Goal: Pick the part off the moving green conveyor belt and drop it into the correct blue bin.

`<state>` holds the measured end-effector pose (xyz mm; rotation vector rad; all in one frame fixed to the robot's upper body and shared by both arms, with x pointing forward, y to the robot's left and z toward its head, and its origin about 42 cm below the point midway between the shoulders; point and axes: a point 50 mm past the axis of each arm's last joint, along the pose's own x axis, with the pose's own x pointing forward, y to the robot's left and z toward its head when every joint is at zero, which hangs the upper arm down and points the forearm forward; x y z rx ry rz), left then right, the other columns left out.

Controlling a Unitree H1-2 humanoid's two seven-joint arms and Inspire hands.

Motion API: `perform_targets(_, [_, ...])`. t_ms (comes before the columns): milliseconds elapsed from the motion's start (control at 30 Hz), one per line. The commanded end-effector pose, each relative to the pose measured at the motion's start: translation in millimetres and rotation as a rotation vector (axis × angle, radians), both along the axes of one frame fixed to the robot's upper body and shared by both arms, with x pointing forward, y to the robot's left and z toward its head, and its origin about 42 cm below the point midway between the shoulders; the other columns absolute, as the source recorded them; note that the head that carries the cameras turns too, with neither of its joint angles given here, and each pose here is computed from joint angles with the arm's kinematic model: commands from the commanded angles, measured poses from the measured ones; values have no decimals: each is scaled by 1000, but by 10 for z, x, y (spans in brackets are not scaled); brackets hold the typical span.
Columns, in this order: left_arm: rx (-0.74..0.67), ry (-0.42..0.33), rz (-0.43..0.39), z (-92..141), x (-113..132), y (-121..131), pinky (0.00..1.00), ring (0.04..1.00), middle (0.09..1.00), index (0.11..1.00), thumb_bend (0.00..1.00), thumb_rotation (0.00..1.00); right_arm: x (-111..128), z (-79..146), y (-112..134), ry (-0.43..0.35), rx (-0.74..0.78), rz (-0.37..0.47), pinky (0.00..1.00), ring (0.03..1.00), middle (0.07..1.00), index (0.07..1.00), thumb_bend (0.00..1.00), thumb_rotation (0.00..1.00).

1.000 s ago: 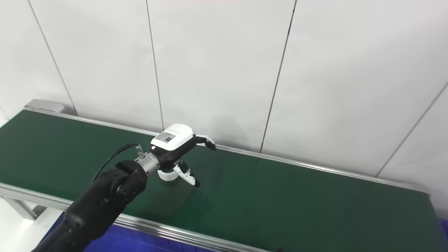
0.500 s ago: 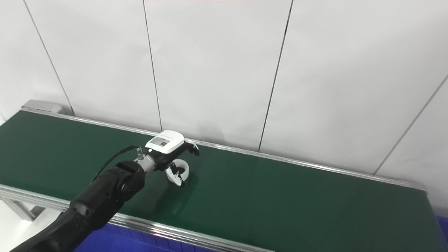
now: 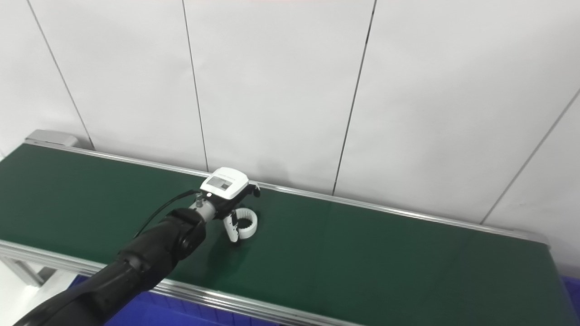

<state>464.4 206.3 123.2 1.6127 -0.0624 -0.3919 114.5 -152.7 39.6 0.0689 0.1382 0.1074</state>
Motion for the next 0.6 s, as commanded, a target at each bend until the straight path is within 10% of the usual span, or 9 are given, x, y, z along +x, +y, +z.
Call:
perform_targets(0, [69,99,66,-14,92,139,563,533,558,682,866,131,39,121,63,-38,17,-1,886,916,1000,1000,787,950])
perform_targets(100, [29,155,46,-177,56,13,416,429,460,529,549,8,25,136,87,-39,27,-2,880,913,1000,1000,779,934])
perform_targets(267, [-88,158,17,-408,-37,-134,327,312,471,490,527,0,7,159,134,-32,22,-4,869,907,998,1000,785,938])
perform_targets(433, [-79,214,-12,-382,-29,-287,503,447,452,502,521,0,6,163,157,-36,15,-2,858,901,993,1000,804,936])
perform_targets(567, [9,265,-40,-206,41,-400,415,408,467,494,523,0,5,179,170,-33,26,-1,856,906,997,1000,806,923])
